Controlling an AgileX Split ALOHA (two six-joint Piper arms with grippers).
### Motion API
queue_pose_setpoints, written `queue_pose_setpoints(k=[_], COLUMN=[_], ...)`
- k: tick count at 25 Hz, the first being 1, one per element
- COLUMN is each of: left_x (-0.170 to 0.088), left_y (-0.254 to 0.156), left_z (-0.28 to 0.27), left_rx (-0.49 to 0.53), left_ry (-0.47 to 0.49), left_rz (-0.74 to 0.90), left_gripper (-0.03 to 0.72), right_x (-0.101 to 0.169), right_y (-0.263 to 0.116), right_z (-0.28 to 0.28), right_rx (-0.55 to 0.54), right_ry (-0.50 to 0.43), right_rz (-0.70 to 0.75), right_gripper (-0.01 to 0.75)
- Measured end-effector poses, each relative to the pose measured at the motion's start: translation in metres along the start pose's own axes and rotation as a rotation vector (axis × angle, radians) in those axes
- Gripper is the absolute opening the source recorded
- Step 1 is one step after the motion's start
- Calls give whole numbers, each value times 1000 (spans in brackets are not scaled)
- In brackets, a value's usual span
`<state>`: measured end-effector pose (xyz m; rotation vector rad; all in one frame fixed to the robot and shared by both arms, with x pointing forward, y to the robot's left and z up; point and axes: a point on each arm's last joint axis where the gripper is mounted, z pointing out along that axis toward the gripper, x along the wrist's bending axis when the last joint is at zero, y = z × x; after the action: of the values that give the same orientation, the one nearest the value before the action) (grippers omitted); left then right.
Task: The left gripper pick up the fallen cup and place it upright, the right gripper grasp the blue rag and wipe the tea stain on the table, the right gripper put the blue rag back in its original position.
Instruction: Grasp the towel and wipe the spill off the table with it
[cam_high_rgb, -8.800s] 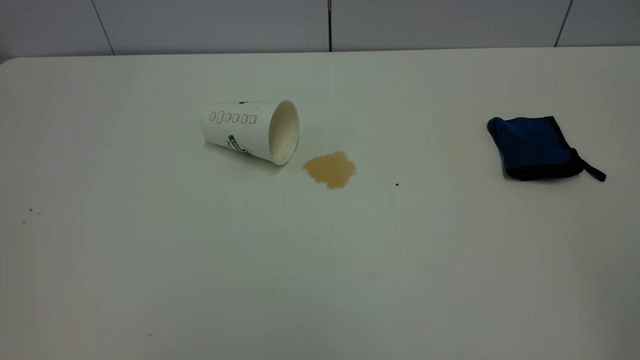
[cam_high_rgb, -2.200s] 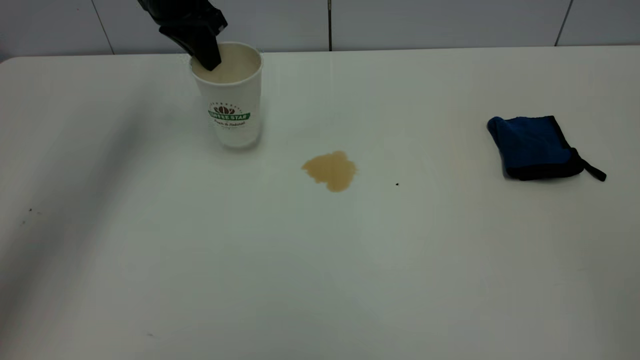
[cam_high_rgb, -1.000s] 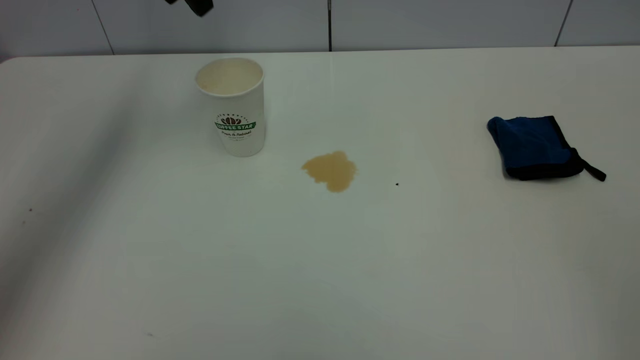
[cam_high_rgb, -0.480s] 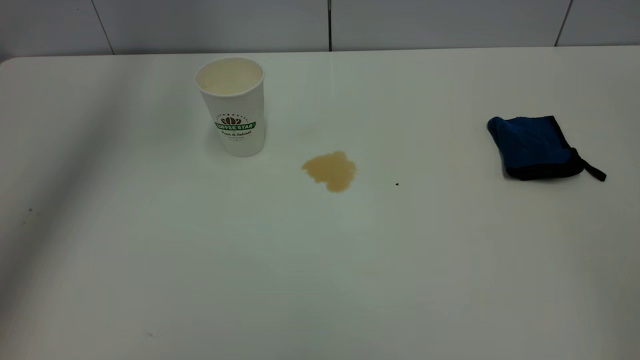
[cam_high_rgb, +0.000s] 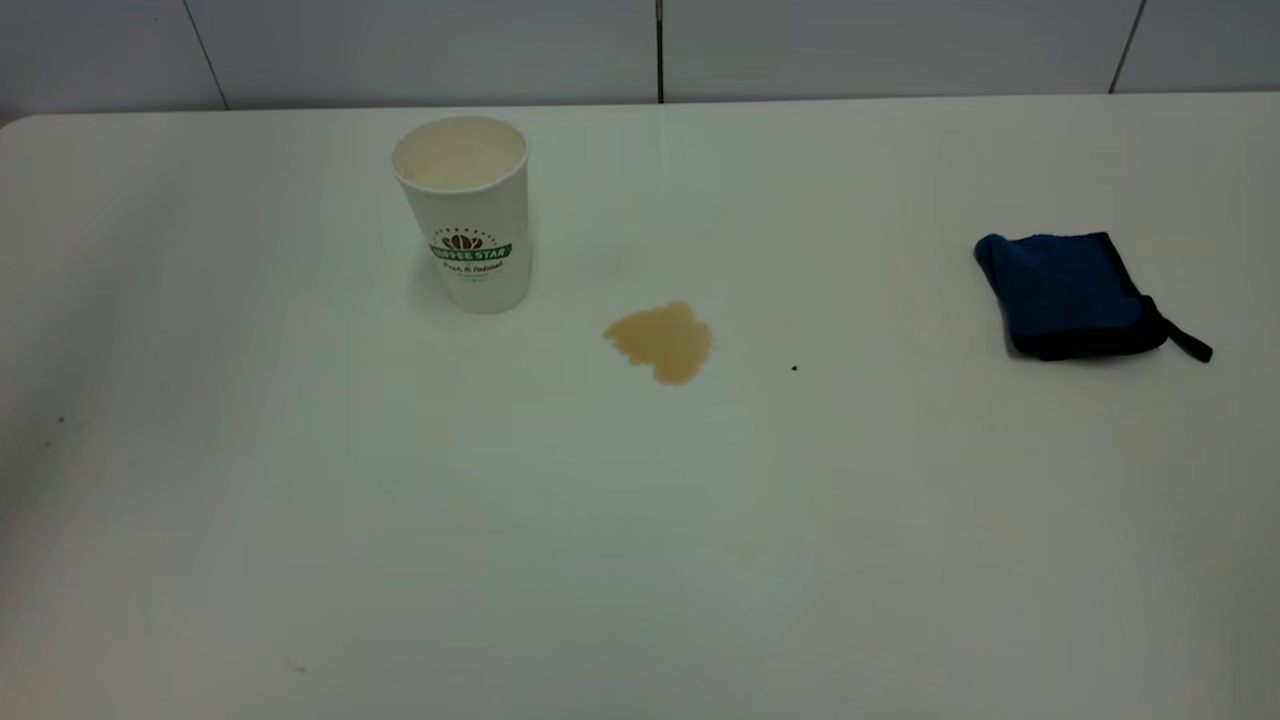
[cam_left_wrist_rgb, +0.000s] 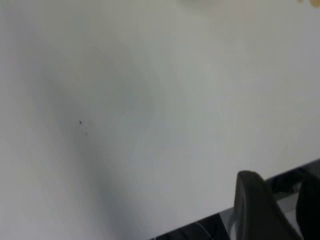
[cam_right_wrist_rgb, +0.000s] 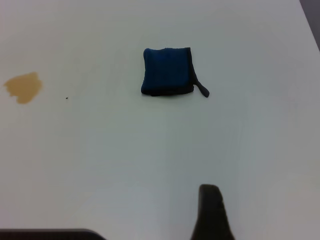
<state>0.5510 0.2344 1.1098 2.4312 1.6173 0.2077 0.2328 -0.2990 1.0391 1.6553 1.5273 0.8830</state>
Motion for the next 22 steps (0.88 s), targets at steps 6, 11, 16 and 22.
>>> queue_pose_setpoints(k=[6, 11, 16, 22], left_x=[-18, -29, -27, -38], left_y=[-91, -169, -226, -272], left_z=[-9, 10, 11, -1], left_rx=[55, 136, 47, -190], left_ry=[-9, 2, 32, 121], left_rz=[-72, -169, -322, -407], left_gripper=[241, 241, 241, 241], right_x=[0, 0, 0, 0], right_y=[0, 0, 0, 0], right_z=[0, 0, 0, 0], right_rx=[0, 0, 0, 0], right_ry=[0, 0, 0, 0], right_rz=[0, 0, 0, 0], right_gripper=[580, 580, 580, 580])
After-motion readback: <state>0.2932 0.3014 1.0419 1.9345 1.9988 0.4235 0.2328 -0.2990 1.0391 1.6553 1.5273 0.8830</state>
